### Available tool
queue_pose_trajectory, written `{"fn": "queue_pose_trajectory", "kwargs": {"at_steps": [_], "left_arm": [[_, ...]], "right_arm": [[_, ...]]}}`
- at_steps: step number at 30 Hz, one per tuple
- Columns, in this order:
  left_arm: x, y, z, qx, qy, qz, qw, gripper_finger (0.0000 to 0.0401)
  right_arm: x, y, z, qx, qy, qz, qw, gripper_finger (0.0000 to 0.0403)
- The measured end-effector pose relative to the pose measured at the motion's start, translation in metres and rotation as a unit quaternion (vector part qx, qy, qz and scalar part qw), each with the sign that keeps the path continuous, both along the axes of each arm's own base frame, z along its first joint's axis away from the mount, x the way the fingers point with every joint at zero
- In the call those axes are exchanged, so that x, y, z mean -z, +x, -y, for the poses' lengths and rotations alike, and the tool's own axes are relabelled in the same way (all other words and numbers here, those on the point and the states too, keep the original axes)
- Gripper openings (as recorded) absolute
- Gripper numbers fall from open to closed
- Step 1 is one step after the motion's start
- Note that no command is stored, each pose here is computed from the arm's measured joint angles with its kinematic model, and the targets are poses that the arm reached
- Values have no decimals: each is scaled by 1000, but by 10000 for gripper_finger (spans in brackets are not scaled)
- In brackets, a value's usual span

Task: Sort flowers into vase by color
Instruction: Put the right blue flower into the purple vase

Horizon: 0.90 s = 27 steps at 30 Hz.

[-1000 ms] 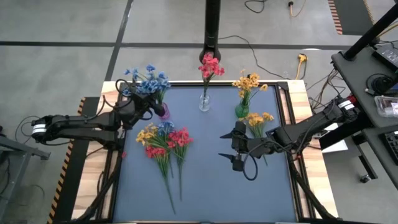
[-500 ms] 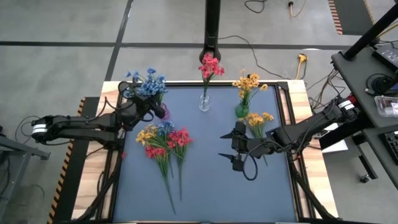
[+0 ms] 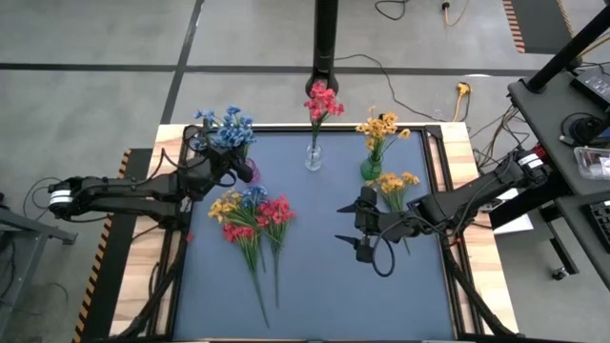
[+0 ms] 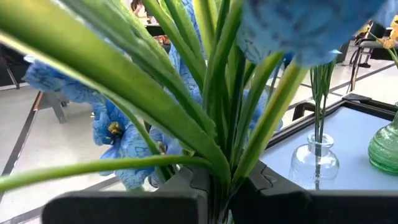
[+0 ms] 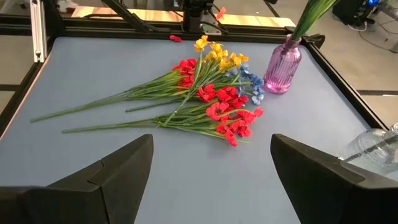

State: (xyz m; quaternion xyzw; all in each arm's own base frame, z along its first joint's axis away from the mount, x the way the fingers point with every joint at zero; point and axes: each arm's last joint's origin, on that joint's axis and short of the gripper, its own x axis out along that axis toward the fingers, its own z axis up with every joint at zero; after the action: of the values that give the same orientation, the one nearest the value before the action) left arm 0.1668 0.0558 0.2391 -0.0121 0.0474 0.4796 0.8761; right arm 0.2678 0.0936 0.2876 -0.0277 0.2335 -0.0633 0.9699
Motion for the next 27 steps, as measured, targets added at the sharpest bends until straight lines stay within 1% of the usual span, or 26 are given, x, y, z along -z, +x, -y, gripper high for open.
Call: {"fn": "queue_pose_trajectory", "kwargs": {"at_steps": [9, 16, 27], "left_arm": [[2, 0, 0, -1, -7, -6, 1000, 11], [7, -1, 0, -2, -15, -27, 1000, 11], [7, -1, 0, -2, -17, -29, 999, 11]], "right_arm": [[0, 0, 0, 0, -1, -1, 1000, 318], [1, 0, 0, 0, -1, -1, 1000, 318], [2, 0, 1, 1, -3, -4, 1000, 318]]}}
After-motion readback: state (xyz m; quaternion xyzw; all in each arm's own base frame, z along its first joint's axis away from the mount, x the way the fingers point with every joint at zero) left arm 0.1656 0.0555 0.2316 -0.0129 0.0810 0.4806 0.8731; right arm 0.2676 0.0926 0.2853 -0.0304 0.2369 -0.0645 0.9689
